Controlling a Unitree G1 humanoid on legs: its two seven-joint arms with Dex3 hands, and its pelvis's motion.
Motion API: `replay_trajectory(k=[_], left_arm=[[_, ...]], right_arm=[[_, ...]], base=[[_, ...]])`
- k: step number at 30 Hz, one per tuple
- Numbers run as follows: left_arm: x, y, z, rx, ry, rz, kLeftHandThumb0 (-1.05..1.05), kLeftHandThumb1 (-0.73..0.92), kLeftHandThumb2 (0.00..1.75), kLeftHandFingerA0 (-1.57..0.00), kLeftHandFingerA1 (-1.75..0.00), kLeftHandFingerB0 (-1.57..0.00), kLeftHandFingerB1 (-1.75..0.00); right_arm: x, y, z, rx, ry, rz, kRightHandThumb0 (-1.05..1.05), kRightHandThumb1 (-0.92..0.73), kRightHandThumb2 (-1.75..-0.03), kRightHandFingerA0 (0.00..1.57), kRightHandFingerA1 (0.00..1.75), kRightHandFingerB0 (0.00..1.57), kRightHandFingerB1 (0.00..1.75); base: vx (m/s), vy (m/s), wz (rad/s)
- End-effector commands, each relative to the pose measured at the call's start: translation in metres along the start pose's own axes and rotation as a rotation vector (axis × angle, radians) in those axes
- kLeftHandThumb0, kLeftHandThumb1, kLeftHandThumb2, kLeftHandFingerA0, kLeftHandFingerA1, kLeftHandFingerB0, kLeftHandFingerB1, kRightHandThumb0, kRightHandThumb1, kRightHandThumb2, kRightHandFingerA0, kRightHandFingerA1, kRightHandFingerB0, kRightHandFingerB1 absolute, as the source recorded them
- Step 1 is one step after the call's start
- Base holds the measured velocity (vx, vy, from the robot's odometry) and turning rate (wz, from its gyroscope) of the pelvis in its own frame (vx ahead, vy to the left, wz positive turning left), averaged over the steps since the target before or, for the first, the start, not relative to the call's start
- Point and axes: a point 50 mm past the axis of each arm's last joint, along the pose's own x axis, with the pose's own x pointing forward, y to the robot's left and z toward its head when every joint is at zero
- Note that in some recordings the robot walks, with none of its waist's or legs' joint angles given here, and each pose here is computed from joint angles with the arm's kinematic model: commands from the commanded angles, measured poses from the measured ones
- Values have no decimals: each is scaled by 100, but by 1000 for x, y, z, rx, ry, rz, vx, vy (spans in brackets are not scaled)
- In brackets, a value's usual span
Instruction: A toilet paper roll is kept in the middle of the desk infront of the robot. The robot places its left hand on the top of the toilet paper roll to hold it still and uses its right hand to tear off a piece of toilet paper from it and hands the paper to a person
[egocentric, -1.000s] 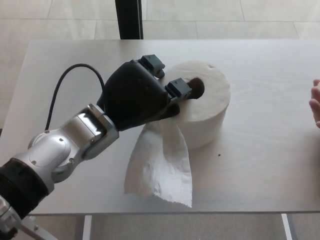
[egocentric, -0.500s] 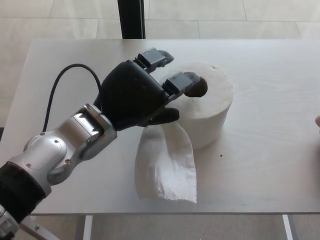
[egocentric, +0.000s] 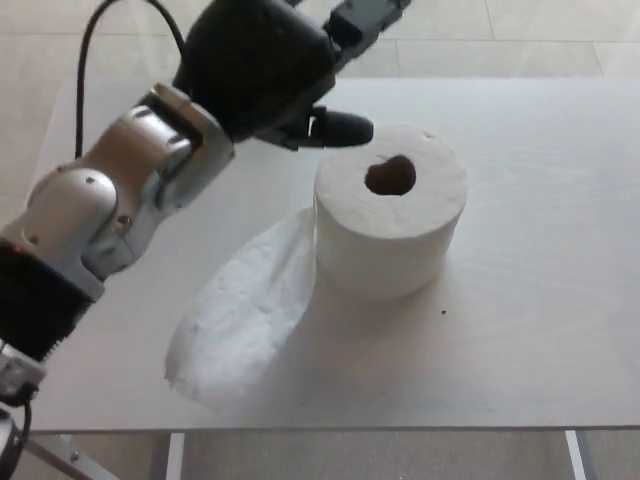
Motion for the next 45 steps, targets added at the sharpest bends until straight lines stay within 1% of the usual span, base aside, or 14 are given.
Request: replay_trajectory(k=[1,2,10,13,14,15,16,17,25,26,28,35,36,45], left_arm=[[13,134,-72,-690,327,18,-93,92,80,0,0,0,0],[-3,142,-79,-705,348,33,-104,84,120,0,-20,0,-11],[-170,129,-125,-887,631,159,-99,74,106,-12,-28,0,-36],[-234,105,-126,-925,791,170,-104,88,119,0,-8,0,0],[-256,95,-121,-951,860,173,-83,91,84,0,-6,0,-16],[-303,79,-111,-991,1030,177,-97,77,117,0,-41,0,-33],[-343,63,-105,-996,1194,140,-98,92,72,0,-46,0,-50],[-375,49,-98,-1009,1300,112,-94,71,115,0,-57,0,-47],[-551,16,-42,-943,1955,141,-93,71,109,0,-60,0,-46],[-569,14,-36,-921,2046,156,-89,89,69,0,-42,0,-11],[-584,12,-31,-906,2143,197,-97,70,110,0,-61,0,-48],[-574,-5,-40,-874,2230,285,-92,65,101,0,-62,0,-46],[-563,-10,-47,-876,2227,341,-78,92,68,0,-46,0,0],[-539,-48,-54,-777,2400,542,-82,92,75,0,-36,0,-3]], right_arm=[[-17,-46,-11,-208,-140,-103,-105,-60,-101,0,15,2,3],[-23,-48,-14,-200,-125,-79,-105,-62,-103,0,16,2,3],[-46,-51,-41,-48,3,-134,-98,-63,-102,0,6,7,17],[-79,-41,-79,-53,149,-195,-99,-73,-108,0,14,0,7],[-86,-38,-89,-30,177,-230,-97,-67,-99,0,8,8,16],[-103,-32,-107,8,246,-287,-103,-70,-98,0,0,11,18],[-120,-29,-118,49,324,-279,-93,-64,-97,0,8,11,19],[-130,-27,-130,75,394,-287,-89,-59,-89,0,6,12,27],[-205,-11,-212,168,868,-313,-83,-60,-87,0,9,16,36],[-219,-7,-222,197,925,-344,-76,-57,-89,0,19,17,42],[-234,-1,-231,261,1000,-378,-75,-57,-87,0,16,19,42],[-241,21,-248,460,1230,-401,-57,-66,-63,4,26,26,31],[-227,21,-248,546,1248,-465,-63,-53,-86,3,40,21,45],[-211,39,-247,1143,1456,-900,-55,-56,-84,5,50,14,42]], base=[[0,0,0],[0,0,0],[0,0,0],[0,0,0],[0,0,0],[0,0,0],[0,0,0],[0,0,0],[0,0,0],[0,0,0],[0,0,0],[0,0,0],[0,0,0],[0,0,0]])
